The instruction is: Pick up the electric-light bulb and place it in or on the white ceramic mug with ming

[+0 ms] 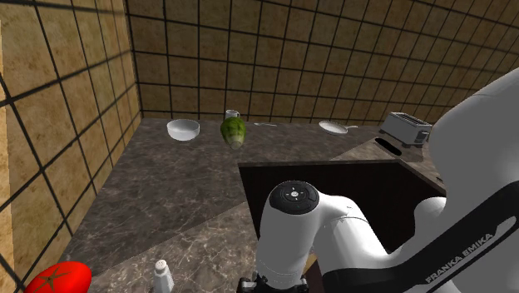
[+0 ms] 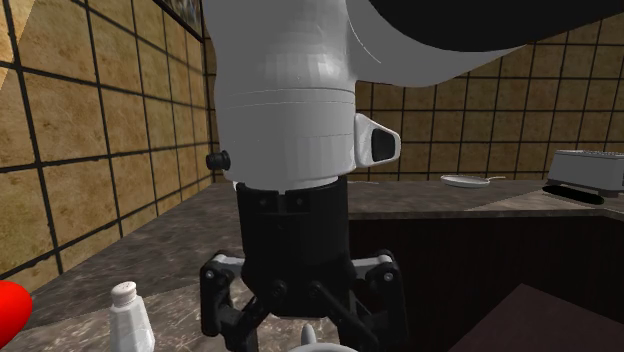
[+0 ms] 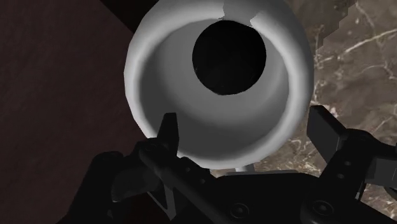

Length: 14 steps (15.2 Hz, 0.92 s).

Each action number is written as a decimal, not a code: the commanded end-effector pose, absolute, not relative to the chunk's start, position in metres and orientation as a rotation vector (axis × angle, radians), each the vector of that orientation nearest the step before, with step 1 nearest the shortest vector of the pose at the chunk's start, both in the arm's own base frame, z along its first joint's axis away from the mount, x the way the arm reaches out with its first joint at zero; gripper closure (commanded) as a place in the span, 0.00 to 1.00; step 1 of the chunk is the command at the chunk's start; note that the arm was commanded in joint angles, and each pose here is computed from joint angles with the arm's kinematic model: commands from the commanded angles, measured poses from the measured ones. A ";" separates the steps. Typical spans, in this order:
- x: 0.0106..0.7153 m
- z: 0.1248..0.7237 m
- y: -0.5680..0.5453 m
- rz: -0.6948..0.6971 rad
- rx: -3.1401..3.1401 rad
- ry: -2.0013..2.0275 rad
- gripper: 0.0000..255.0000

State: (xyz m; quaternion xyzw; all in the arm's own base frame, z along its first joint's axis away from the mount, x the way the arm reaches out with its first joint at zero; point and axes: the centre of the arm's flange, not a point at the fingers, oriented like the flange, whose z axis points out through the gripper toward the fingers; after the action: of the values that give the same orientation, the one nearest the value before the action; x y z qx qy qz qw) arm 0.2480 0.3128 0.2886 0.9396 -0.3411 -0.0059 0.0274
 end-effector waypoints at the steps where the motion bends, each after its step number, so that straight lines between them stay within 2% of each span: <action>1: 0.248 0.289 0.313 -0.018 2.902 -1.053 0.00; 6: 0.249 0.339 0.315 -0.018 2.902 -1.053 0.00; 14: 0.249 0.339 0.315 -0.018 2.902 -1.053 0.00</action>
State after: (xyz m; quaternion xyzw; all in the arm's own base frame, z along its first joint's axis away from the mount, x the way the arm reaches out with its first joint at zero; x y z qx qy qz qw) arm 0.2494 0.3152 0.3385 0.9396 -0.3411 -0.0059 0.0274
